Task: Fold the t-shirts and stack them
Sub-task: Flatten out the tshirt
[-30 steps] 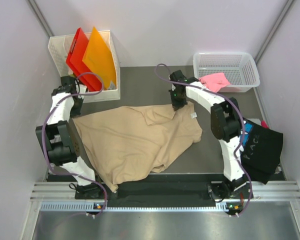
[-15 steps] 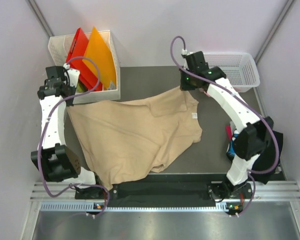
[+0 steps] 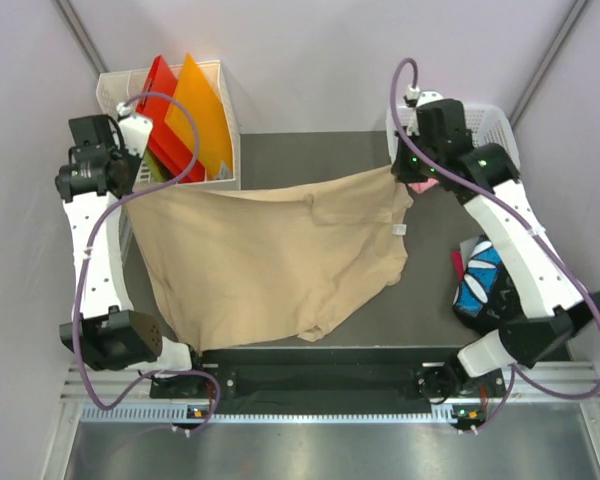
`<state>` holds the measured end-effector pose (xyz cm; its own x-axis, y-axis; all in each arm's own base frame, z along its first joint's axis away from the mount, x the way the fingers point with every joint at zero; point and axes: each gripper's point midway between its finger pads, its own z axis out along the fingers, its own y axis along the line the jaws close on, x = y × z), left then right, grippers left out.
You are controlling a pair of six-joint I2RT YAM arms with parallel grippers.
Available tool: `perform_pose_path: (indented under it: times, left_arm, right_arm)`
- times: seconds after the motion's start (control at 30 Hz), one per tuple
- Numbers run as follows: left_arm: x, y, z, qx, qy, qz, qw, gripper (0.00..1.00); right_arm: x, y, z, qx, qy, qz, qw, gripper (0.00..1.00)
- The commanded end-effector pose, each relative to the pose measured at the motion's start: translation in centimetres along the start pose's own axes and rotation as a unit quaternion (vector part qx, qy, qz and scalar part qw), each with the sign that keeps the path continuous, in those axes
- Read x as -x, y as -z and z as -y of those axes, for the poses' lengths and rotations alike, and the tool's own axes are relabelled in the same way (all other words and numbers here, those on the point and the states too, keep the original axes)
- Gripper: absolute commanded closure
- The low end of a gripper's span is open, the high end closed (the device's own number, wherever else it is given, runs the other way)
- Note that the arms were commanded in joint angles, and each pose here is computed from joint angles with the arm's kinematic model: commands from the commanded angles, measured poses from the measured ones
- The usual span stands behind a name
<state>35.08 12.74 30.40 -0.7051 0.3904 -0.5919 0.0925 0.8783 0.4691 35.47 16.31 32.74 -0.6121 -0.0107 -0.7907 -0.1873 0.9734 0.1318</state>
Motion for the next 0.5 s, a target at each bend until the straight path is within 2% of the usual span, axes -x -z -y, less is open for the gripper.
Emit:
perform_pose_path:
  times: [0.0,0.17,0.33,0.47]
  left_arm:
    - [5.7,5.5,-3.5,0.042,-0.028,0.108,0.993,1.00]
    - [8.1,11.2,-4.4,0.052,-0.050,0.178,0.981,1.00]
    - [6.1,15.9,-2.8,0.045,-0.083,0.201,0.975,1.00]
    - [2.8,17.8,-1.4,0.054,-0.113,0.191,0.973,1.00]
  right_arm:
    - [4.0,8.3,1.2,0.002,-0.023,0.099,0.995,1.00]
    - [5.3,14.3,0.9,0.041,-0.035,0.159,0.986,1.00]
    - [4.1,20.0,0.9,0.078,-0.045,0.177,0.980,1.00]
    - [2.1,24.1,0.4,0.123,-0.054,0.180,0.974,1.00]
